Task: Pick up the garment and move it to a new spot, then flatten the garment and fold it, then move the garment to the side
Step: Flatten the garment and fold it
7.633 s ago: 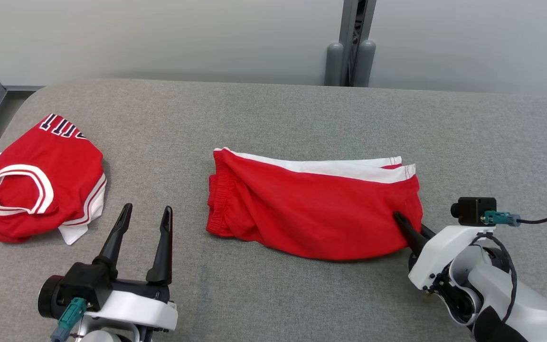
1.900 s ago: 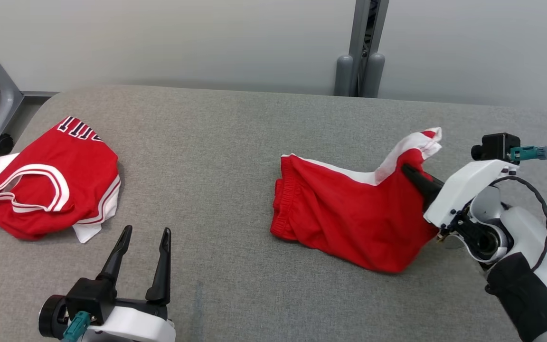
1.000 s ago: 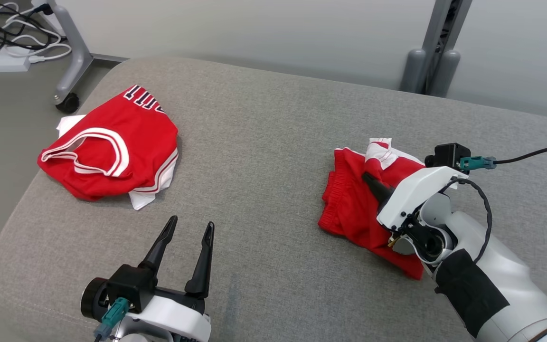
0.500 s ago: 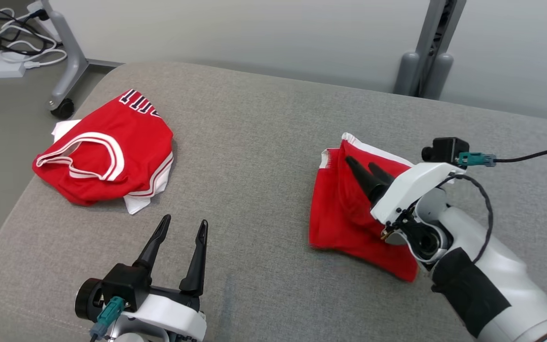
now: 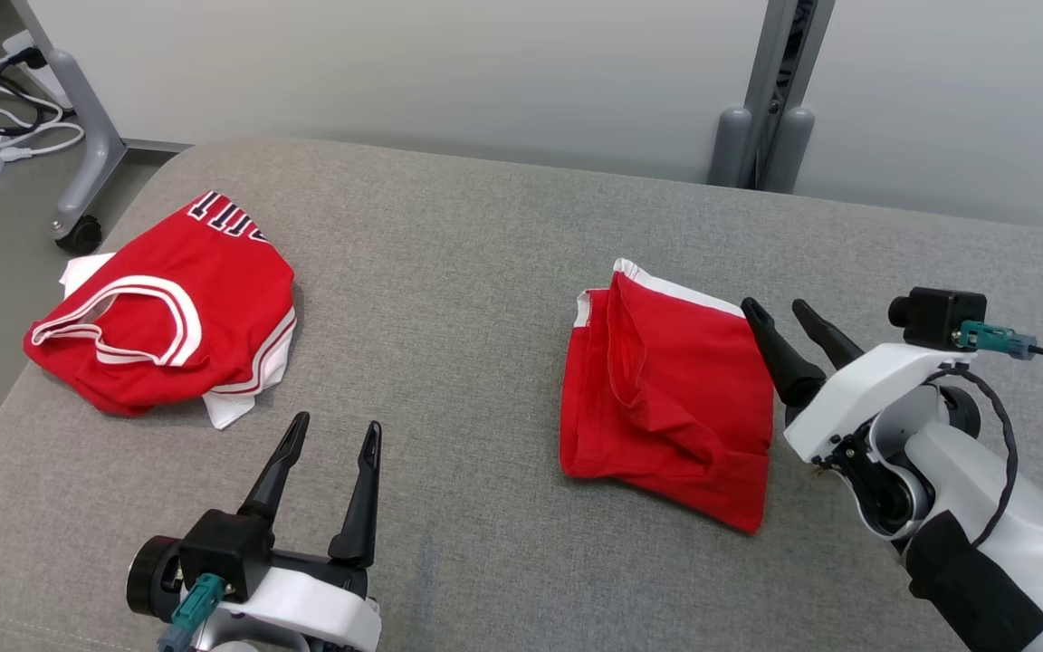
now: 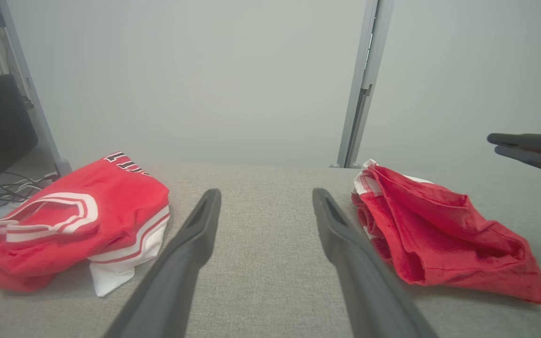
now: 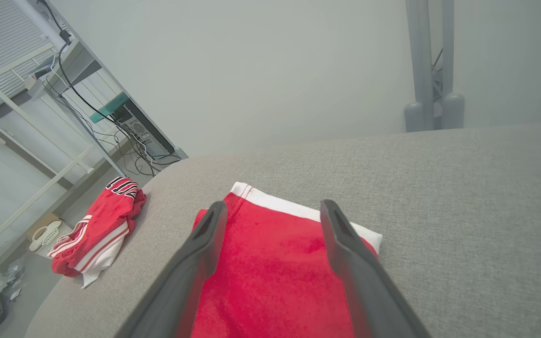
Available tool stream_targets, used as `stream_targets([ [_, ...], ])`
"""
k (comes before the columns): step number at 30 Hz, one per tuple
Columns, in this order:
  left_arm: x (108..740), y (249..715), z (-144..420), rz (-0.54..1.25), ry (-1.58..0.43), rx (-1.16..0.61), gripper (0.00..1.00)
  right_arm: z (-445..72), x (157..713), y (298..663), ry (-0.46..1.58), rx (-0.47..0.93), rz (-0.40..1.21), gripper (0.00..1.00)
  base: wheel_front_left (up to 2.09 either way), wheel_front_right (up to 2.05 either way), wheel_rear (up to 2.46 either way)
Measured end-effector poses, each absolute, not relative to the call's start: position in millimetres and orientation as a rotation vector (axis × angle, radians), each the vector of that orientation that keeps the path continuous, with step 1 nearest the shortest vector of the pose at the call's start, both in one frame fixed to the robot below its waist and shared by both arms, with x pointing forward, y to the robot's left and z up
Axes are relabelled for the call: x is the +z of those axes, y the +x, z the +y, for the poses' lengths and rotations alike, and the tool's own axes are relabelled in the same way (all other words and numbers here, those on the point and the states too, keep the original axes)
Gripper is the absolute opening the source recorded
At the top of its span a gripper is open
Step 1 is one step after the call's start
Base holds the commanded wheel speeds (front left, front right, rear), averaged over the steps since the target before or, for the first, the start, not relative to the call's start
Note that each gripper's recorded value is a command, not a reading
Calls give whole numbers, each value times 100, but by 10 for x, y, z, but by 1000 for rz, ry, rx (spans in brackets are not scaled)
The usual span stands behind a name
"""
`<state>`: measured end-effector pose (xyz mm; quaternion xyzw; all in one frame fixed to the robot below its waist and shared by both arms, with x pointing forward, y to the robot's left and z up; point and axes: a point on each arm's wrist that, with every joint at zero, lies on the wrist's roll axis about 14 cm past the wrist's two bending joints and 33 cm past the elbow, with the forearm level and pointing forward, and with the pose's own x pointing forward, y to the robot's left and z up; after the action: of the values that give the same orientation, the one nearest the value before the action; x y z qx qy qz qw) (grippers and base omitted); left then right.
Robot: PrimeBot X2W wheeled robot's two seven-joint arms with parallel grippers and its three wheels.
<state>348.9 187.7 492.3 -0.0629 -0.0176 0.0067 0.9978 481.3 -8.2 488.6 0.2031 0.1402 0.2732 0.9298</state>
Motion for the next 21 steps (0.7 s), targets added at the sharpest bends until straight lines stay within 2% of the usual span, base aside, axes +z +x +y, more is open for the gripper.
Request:
stream_targets([
  [1,4922,3492,1873,-35,-126,12,100,-104,4862,4812,402,556,287,48,0,0,0],
  [2,4922,3492,1873,-35,-126,12,100,-104,4862,4812,402,556,287,32,0,0,0],
  [3,4921,3494,1870,-34,-126,11,100,-119,4836,4810,391,553,290,10,0,0,0],
  [4,4920,3495,1868,-34,-126,10,100,-120,4812,4802,374,556,291,0,0,0,0],
  [14,4894,3465,1908,-25,-124,23,100,14,4441,4647,207,610,359,0,0,0,0],
  [21,4877,3443,1959,-19,-121,39,100,257,4228,4475,167,670,416,0,0,0,0],
])
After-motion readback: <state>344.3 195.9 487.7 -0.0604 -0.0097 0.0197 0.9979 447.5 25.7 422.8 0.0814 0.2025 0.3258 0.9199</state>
